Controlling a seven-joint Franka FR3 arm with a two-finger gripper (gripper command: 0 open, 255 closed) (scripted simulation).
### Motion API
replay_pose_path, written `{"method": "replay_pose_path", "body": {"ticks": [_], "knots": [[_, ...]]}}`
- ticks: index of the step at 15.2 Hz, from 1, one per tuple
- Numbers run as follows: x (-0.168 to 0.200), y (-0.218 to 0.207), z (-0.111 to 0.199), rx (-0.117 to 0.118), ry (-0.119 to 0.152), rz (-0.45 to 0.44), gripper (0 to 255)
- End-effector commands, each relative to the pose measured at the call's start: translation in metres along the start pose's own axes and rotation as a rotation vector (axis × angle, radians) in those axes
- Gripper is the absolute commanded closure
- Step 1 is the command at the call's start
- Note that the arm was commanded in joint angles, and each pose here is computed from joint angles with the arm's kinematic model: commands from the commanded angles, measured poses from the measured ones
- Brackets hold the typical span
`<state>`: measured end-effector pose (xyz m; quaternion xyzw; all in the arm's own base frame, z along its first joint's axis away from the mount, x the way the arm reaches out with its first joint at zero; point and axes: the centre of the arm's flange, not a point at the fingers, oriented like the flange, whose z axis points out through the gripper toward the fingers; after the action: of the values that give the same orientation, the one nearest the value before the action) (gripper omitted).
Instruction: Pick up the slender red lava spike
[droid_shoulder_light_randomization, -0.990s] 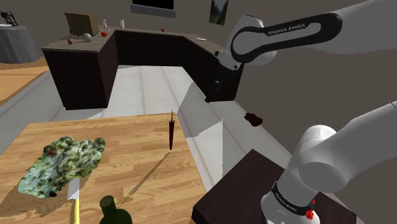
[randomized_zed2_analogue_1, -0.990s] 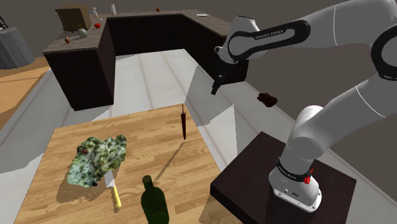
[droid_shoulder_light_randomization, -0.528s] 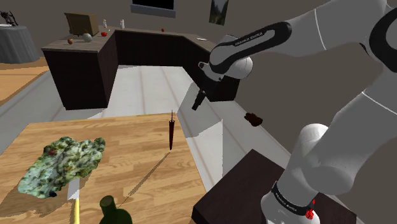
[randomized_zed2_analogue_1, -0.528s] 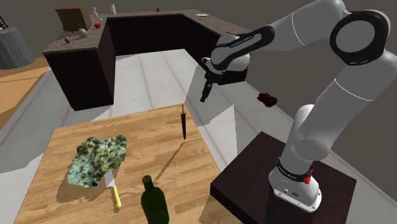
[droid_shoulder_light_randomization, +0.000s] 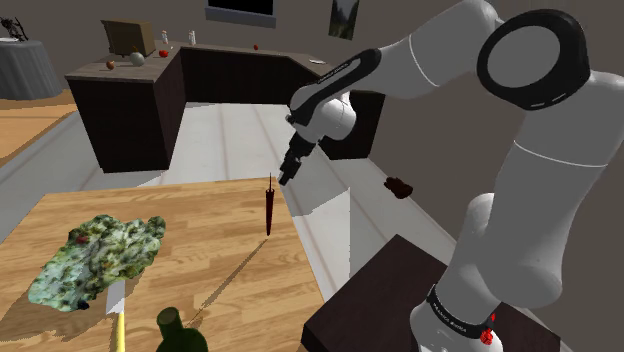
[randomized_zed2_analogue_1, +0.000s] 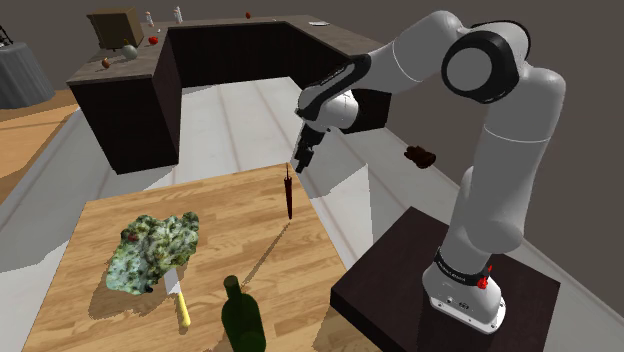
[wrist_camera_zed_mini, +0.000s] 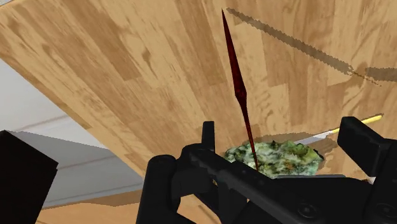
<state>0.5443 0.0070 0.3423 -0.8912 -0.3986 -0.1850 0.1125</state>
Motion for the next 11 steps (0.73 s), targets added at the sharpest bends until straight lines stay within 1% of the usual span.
{"method": "replay_pose_path", "body": {"ticks": [1,3,11], "knots": [[0.003,0.010,0.024,0.017,0.019,-0.060,0],[0.012,0.018,0.045,0.033,0.035,-0.111,0],[-0.004,0.020,0.081,0.033,0.035,-0.111,0]]}}
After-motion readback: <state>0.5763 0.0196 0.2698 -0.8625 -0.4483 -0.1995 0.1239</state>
